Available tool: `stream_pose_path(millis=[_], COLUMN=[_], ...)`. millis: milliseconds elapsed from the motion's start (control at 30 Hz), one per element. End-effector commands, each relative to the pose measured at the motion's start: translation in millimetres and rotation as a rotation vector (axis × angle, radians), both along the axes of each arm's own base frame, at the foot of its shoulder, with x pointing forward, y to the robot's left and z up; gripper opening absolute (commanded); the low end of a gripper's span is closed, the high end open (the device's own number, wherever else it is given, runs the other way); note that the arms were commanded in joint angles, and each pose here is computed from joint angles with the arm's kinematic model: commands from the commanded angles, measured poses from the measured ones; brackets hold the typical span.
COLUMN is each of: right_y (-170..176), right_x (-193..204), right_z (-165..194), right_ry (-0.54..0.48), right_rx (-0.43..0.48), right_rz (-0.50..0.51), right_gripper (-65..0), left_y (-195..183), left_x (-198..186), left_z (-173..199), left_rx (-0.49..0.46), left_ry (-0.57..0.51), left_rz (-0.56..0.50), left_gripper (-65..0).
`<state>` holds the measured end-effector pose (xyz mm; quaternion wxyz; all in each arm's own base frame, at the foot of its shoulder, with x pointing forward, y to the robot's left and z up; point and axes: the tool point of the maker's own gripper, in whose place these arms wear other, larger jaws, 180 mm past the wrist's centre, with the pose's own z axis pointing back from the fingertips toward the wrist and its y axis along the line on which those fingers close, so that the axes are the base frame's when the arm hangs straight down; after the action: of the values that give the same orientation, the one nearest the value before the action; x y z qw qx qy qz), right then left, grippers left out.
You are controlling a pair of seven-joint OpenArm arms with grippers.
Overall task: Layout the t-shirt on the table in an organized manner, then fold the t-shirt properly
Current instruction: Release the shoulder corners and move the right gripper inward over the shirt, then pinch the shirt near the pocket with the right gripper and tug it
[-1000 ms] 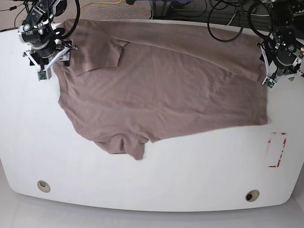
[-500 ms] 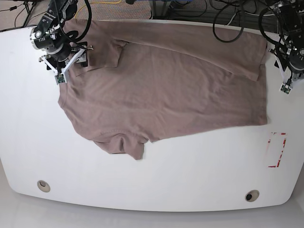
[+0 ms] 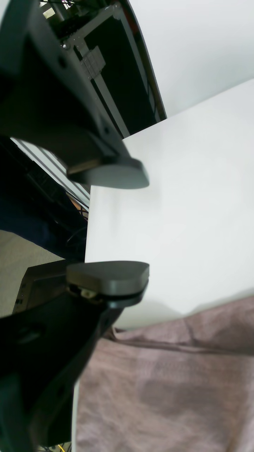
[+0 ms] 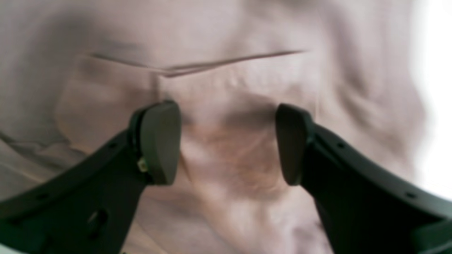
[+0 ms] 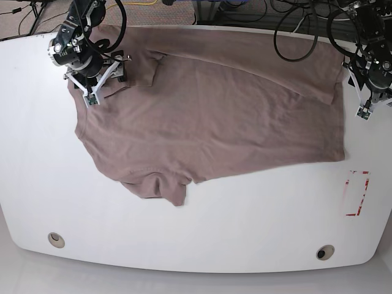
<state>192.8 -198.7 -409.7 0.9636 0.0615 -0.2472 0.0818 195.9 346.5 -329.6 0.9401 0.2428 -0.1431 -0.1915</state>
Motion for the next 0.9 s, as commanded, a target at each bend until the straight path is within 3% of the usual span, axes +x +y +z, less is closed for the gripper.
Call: stream_pose_path(millis=[0,333,433,600,633,867], right_y=[-0.9,1.9,2.9,2.5,3.0,-0.2], right_x=[6.9,7.6,5.1,9.2,9.3,13.3], right_z=[6.9,1.6,-4.2,-4.4,-4.4,5.4], right_ry=[-0.034,-0.022,-0.004,-0.008,-0.008,-0.037], right_rx=[-0.001,0.006,0.019,0.021,0.022,0.001], right_rz=[0.006,0.012,0.009,0.008,0.009,0.011], right_gripper=[-24.7,-25.8,-34.9,-62.3,-65.0,-64.5], left_y=[5.8,6.4,6.4,6.4,6.4,6.0], left_x=[4.1,3.2,3.2,3.2,3.2,2.9], left_z=[10.5,9.9,9.9,9.9,9.9,9.4], left_rx=[0.032,0.031,0.031,0.031,0.031,0.031], left_ry=[-0.023,-0.022,-0.022,-0.022,-0.022,-0.020], left_rz=[-0.005,-0.002,-0.002,-0.002,-0.002,-0.003], left_gripper=[-34.4,-34.4,-34.4,-34.4,-34.4,-34.4])
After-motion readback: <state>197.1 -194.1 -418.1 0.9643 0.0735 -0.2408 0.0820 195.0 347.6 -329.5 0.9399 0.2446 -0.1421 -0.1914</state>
